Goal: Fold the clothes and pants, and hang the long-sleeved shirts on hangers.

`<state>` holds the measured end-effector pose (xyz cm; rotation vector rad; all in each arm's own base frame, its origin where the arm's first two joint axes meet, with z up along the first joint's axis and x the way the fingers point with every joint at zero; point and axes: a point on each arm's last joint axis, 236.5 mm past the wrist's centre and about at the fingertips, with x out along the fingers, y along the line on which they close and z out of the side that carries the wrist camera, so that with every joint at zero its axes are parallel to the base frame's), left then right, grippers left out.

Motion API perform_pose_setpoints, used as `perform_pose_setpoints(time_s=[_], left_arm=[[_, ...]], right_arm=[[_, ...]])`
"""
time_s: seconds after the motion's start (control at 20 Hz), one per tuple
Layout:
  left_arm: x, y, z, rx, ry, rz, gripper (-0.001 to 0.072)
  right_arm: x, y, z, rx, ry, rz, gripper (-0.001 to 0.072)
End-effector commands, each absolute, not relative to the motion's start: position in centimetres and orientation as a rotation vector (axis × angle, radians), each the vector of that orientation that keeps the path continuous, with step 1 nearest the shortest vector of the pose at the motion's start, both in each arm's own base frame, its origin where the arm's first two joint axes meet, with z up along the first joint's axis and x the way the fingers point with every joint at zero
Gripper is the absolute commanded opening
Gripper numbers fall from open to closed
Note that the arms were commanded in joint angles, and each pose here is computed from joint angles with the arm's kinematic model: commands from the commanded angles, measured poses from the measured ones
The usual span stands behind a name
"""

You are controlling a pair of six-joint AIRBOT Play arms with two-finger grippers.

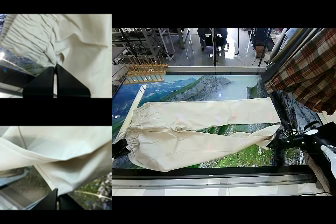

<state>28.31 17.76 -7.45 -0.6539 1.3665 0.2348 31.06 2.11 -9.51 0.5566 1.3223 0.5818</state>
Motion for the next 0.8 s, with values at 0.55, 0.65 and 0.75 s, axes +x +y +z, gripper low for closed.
perform_pose_setpoints(time_s=[0.55,0.65,0.75], left_arm=[[35.4,24.8,14.5,-0.391,1.003,0.304,0.0006],[33.7,24.6,11.4,-0.258,1.121,0.207,0.0007],[31.7,23.5,6.7,-0.229,1.232,0.107,0.0007]], right_arm=[[42.4,-5.1,16.5,0.012,0.958,0.226,0.0017],[37.6,-4.4,12.5,0.019,1.178,0.33,0.0018],[32.8,-3.4,7.4,0.084,1.385,0.386,0.0018]])
